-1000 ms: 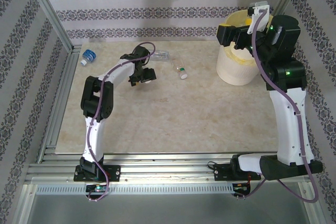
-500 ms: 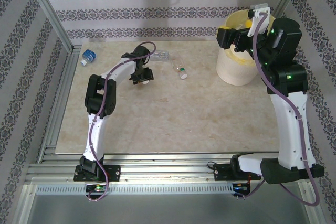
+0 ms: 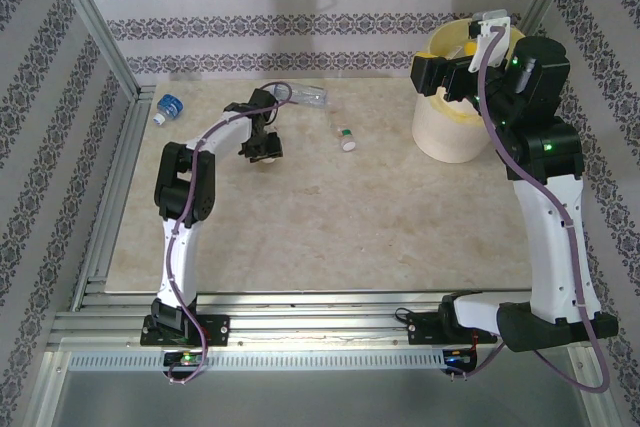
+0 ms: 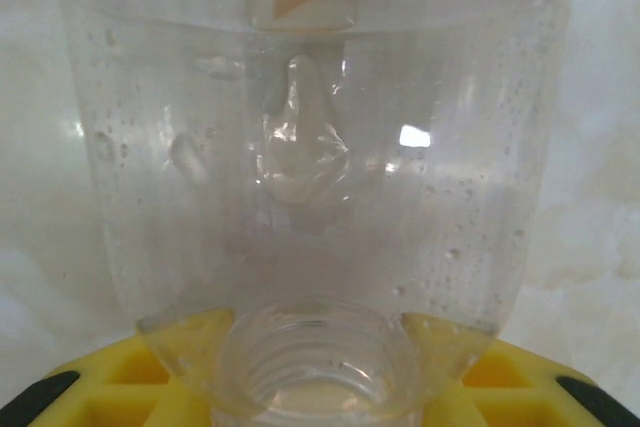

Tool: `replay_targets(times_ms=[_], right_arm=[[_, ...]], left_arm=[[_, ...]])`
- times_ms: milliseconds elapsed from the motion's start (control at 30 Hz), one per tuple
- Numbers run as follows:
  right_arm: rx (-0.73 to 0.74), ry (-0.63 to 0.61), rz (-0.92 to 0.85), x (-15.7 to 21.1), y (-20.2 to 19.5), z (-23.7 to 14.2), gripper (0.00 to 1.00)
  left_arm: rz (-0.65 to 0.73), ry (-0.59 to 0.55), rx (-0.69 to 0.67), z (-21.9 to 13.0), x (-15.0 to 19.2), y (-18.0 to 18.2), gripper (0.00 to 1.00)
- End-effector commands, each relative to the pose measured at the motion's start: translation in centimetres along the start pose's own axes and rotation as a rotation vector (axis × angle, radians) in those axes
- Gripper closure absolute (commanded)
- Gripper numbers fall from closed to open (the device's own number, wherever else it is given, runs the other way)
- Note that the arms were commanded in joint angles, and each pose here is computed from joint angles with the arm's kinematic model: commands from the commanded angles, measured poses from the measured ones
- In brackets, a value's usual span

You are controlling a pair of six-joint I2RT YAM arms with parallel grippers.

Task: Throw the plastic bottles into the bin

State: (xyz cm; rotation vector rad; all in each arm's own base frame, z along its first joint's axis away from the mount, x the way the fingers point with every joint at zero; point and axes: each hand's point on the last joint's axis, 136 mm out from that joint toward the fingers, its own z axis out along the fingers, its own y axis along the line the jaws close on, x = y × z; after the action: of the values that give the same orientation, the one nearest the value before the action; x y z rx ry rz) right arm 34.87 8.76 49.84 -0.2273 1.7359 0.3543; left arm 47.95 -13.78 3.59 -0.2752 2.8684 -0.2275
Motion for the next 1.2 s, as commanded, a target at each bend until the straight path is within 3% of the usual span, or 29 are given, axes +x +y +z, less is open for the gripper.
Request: replay_targets(times_ms=[0, 433, 733, 1167], right_arm=[[-0.002, -0.020, -0.025, -0.4, 0.3, -0.1, 0.02], [-0.014, 0.000, 0.008, 0.2, 0.4, 0.6, 0.02], [-0.048, 0.030, 0.088, 0.9, 1.1, 1.2, 0.02], [-0.197, 0.125, 0.232, 3.0, 3.7, 3.1, 0.02]], left_arm=[[0.035, -0.025, 0.031, -2.0, 0.3, 0.3, 0.69], [0.160, -0.146, 0.160, -7.2, 2.7, -0.8, 0.71], [0.329, -0.330, 0.374, -13.1, 3.2, -5.8, 0.71], [0.611, -0.444, 0.628, -20.1, 7.0, -12.5, 0.71]])
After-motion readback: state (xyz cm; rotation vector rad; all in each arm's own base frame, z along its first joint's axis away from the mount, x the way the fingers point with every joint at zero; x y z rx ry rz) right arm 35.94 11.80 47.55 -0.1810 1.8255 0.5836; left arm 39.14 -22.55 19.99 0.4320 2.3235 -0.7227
